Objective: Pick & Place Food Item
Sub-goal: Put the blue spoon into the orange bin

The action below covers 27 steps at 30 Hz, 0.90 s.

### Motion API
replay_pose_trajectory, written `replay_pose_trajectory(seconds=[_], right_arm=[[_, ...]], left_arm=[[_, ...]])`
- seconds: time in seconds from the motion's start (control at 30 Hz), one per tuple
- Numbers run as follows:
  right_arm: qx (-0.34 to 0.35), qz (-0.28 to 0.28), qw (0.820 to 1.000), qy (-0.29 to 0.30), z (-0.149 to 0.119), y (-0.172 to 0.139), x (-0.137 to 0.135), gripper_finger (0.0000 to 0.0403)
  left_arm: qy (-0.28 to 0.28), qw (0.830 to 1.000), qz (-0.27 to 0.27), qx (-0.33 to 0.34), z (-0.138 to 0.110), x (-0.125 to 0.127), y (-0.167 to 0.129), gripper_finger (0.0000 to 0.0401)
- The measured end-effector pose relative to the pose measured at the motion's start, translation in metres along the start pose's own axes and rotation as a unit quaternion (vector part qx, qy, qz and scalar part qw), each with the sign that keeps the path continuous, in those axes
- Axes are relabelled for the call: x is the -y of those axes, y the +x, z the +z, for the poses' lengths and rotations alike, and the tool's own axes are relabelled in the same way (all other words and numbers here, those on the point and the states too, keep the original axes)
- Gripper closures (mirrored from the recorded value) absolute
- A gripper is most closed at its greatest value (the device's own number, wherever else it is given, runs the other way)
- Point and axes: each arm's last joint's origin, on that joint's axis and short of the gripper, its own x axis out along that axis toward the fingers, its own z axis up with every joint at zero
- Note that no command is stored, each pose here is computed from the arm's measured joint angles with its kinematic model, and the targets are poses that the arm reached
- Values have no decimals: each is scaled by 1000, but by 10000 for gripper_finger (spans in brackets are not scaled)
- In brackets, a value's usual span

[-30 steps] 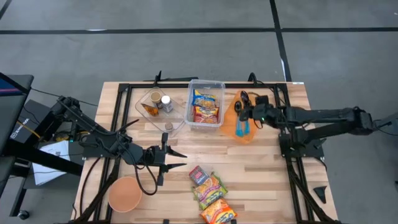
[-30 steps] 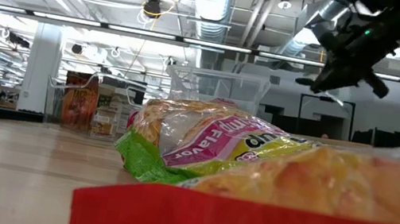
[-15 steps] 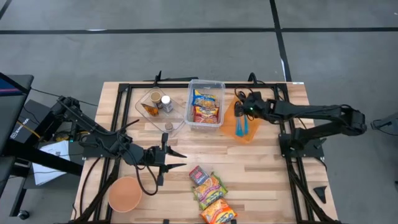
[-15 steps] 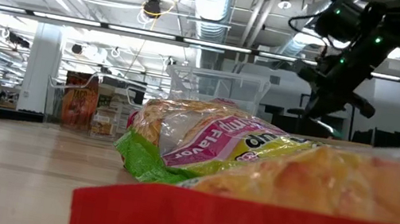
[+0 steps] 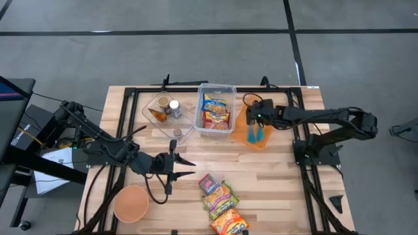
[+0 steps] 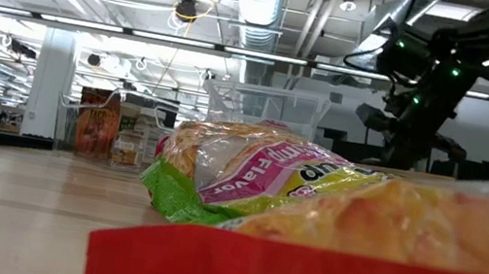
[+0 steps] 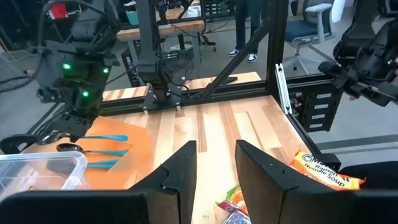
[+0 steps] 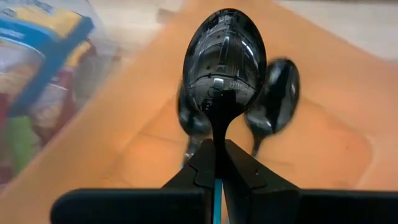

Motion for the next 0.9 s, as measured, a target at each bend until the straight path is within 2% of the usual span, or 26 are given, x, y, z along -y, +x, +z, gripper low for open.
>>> replay_pose_trajectory(seconds=[0.23,0.47,0.9], right_arm=[[-10,13,1000,18,-22,14,17,397],[-4,61,997,40,-11,20,17,397],[-28,48,997,51,-15,21,20,398]], left_arm=[[0,1000,0,0,0,0,0,298],[-1,1000,0,1,0,0,0,298],[-1,1000,0,1,0,0,0,298]])
